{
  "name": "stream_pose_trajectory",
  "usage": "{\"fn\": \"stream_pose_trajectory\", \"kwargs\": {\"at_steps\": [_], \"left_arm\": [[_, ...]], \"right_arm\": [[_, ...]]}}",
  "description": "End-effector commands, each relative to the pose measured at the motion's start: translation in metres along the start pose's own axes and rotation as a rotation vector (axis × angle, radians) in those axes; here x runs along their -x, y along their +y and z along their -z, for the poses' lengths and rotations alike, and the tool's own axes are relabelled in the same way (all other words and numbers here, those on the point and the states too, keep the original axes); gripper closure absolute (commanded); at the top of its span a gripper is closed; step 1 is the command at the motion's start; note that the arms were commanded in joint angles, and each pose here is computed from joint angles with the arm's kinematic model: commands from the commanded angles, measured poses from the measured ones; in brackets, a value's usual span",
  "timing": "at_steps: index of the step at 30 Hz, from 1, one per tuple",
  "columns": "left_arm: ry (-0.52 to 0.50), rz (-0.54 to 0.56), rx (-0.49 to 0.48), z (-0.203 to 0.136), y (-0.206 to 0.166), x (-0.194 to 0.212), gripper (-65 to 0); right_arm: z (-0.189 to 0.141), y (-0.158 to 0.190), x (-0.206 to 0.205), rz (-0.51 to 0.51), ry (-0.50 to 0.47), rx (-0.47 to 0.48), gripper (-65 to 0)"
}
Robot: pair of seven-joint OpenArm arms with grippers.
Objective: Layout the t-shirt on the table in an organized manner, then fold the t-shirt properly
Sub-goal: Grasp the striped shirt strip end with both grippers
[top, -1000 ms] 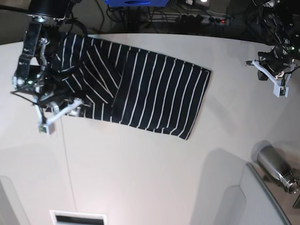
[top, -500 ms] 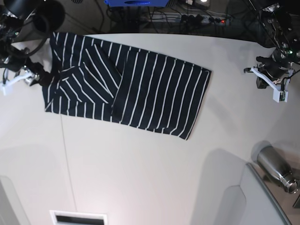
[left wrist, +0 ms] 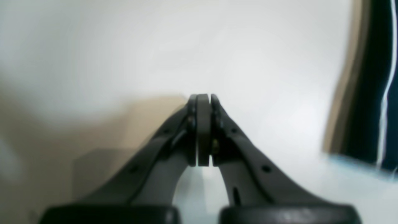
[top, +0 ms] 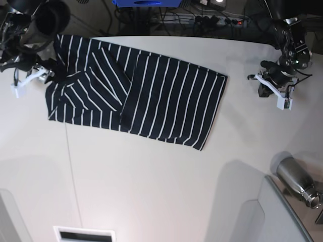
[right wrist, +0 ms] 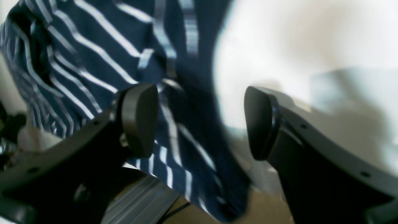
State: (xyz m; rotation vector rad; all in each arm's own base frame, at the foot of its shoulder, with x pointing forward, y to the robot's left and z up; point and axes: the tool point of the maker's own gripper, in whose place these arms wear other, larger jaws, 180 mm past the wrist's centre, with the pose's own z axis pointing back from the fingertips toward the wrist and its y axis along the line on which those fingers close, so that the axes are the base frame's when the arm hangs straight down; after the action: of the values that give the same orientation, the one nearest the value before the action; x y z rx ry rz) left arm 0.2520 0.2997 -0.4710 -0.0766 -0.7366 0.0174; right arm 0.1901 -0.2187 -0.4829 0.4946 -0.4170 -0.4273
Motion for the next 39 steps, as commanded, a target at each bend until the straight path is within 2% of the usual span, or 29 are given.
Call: {"fn": "stream_pose_trajectory", "kwargs": {"at_steps": [1,5,9,11,14,19,25,28,34,36,39], "left_arm": [[-0.067,0.007,0.008,0.003,0.002,-0.026,0.0],[-0.072,-0.003,0.042,0.02,-0.009,-0.04,0.0],[-0.07,0.034,0.089,0.031,-0.029,-0.049,0.0],[-0.055,0.058,0.117,0.035,-0.042,-0.046,0.0],[-0.038,0.08,0.161,0.04,-0.063,-0.041,0.0],[-0.031,0.057,0.214,0.047,-0.094,-0.032,0.0],[-0.003,0.096,0.26,0.049,-0.115,-0.023,0.0],[-0.006,0.096,0.259,0.049,-0.115,-0.024,0.0],[-0.002,0.097,0.254,0.049,-0.112,-0.023,0.0],[-0.001,0.099,0.257,0.049,-0.113,-0.023,0.0],[0.009,0.098,0.269,0.049,-0.12,-0.018,0.0]], "right_arm": [[-0.001,0.0,-0.003,-0.01,-0.008,0.0,-40.8],[0.011,0.002,0.012,0.014,0.042,-0.023,-40.8],[0.022,0.019,0.02,-0.036,0.083,-0.059,-40.8],[0.028,0.029,0.026,-0.071,0.102,-0.088,-40.8],[0.032,0.036,0.032,-0.072,0.118,-0.103,-40.8],[0.033,0.037,0.033,-0.07,0.121,-0.106,-40.8],[0.04,0.052,0.028,-0.113,0.134,-0.133,-39.9],[0.045,0.061,0.032,-0.144,0.153,-0.15,-34.1],[0.047,0.07,0.019,-0.16,0.132,-0.163,-23.9],[0.047,0.069,0.014,-0.167,0.128,-0.16,-17.4],[0.047,0.074,0.003,-0.178,0.114,-0.163,-1.2]]}}
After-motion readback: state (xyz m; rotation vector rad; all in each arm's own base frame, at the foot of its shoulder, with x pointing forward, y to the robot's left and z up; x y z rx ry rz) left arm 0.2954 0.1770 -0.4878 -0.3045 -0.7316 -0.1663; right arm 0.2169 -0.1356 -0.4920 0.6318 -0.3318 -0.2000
